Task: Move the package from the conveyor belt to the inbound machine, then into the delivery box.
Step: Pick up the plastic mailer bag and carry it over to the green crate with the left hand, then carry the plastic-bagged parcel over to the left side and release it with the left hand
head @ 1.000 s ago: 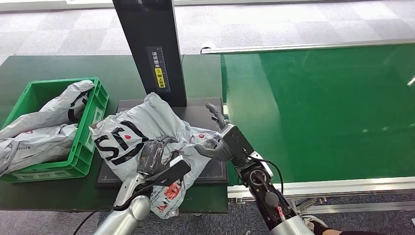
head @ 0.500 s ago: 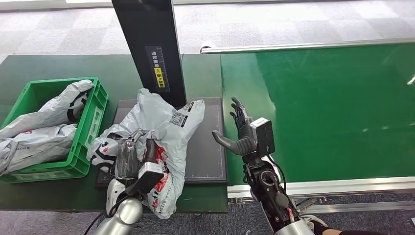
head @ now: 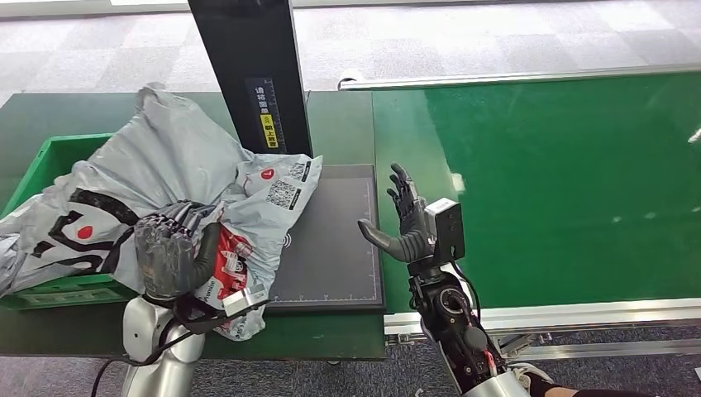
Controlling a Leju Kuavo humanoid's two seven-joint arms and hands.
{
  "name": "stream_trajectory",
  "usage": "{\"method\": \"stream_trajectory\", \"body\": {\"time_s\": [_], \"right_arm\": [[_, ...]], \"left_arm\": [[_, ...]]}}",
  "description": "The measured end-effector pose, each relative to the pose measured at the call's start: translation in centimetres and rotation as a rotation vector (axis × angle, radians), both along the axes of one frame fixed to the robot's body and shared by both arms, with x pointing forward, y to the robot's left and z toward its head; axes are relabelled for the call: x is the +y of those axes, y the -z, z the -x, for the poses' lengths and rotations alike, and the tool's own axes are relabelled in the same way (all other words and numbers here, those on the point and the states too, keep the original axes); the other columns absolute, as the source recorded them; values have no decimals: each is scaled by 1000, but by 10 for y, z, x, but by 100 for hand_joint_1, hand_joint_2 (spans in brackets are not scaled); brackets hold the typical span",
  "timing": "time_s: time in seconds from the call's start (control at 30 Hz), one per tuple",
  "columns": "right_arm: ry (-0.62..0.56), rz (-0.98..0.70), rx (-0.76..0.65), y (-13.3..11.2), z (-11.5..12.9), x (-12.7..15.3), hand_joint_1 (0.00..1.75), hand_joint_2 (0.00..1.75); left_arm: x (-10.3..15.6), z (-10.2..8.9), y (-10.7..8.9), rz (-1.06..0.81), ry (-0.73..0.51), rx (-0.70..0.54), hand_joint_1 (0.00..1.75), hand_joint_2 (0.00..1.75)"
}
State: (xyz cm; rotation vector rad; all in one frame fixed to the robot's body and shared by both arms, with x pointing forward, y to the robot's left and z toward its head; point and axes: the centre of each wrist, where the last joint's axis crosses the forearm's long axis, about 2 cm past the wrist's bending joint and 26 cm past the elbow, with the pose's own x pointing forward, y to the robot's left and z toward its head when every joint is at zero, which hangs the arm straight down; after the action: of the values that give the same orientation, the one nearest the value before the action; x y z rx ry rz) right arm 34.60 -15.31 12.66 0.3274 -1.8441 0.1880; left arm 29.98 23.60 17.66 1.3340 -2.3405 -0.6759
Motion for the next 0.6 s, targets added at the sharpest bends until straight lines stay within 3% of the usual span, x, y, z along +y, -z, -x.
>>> {"method": "stream_trajectory", "body": {"time_s": [0.2,0.3,0.37,0.47,0.6], "right_arm": [[-8,5,-1,2,1,-2,0,175],[-6,10,-5,4,2,-4,0,175],[-1,12,-4,5,3,-5,0,175],[8,21,0,8,6,-8,0,175],[8,39,1,9,9,-9,0,175]], "left_arm": [[49,-12,-37,-138,-202,-109,175,175],[78,-24,-55,-178,-390,-100,175,175],[100,-35,-68,-112,-550,-81,175,175],[129,-71,-90,20,-738,-41,175,175],[168,-124,-102,-58,-853,123,175,175]]}}
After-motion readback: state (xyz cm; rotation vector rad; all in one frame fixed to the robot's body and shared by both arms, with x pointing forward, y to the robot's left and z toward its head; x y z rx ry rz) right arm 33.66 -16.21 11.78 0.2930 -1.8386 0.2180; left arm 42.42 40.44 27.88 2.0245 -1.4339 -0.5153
